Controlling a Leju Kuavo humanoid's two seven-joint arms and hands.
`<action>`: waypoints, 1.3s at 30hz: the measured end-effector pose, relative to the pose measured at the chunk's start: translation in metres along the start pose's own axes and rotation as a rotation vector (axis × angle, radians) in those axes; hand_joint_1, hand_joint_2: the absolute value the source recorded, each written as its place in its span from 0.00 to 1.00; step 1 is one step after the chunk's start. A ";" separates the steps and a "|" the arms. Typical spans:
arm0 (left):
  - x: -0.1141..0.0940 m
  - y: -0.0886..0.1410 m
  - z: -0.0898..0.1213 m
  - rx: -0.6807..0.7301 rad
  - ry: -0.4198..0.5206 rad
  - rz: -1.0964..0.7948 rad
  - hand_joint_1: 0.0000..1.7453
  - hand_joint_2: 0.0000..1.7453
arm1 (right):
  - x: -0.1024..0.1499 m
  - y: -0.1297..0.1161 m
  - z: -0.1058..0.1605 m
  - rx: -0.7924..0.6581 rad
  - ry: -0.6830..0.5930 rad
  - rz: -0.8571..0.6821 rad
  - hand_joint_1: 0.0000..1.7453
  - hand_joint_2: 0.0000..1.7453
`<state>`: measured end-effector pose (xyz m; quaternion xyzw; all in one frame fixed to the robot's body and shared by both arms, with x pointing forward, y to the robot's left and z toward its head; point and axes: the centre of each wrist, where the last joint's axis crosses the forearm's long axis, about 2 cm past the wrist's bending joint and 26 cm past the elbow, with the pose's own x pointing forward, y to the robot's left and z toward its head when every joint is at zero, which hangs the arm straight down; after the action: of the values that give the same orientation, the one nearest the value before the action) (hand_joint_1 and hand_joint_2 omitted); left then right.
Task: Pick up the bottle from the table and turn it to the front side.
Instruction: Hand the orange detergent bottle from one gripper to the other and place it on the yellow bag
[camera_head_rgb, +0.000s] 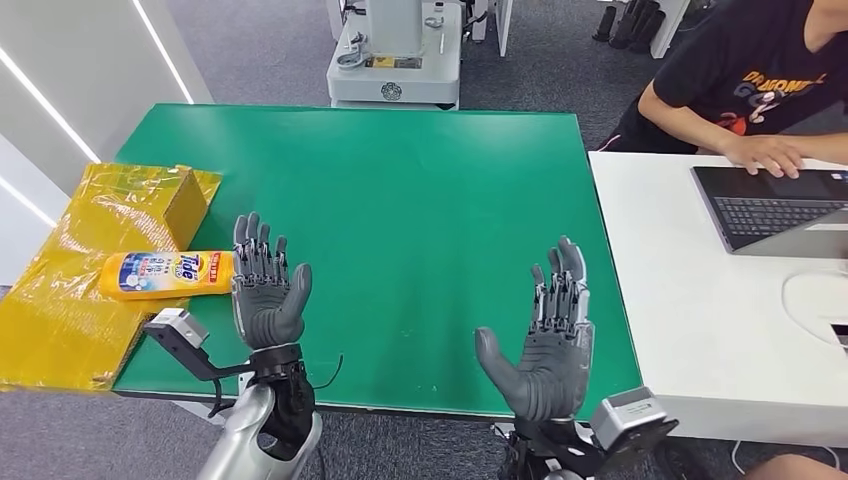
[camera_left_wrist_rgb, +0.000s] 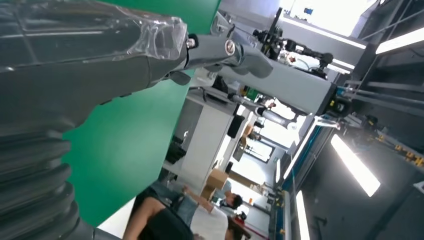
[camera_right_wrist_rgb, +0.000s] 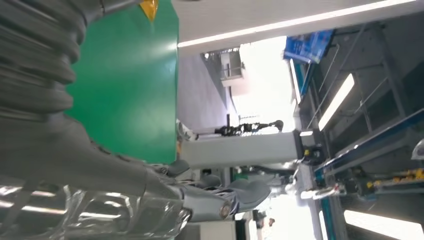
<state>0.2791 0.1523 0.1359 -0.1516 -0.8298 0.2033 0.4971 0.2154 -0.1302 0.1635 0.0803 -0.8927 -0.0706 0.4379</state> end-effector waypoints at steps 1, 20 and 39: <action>0.000 -0.003 0.004 0.004 -0.012 -0.010 0.00 1.00 | -0.001 0.001 0.001 0.006 0.005 0.002 0.00 1.00; 0.012 -0.014 0.028 -0.023 -0.122 -0.166 0.00 1.00 | -0.014 0.005 0.001 0.075 0.066 0.002 0.00 1.00; 0.013 -0.011 0.021 -0.030 -0.145 -0.195 0.00 1.00 | -0.029 0.005 -0.011 0.116 0.049 0.013 0.00 1.00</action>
<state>0.2538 0.1449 0.1426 -0.0623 -0.8773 0.1522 0.4508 0.2414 -0.1199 0.1483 0.1015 -0.8848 -0.0138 0.4547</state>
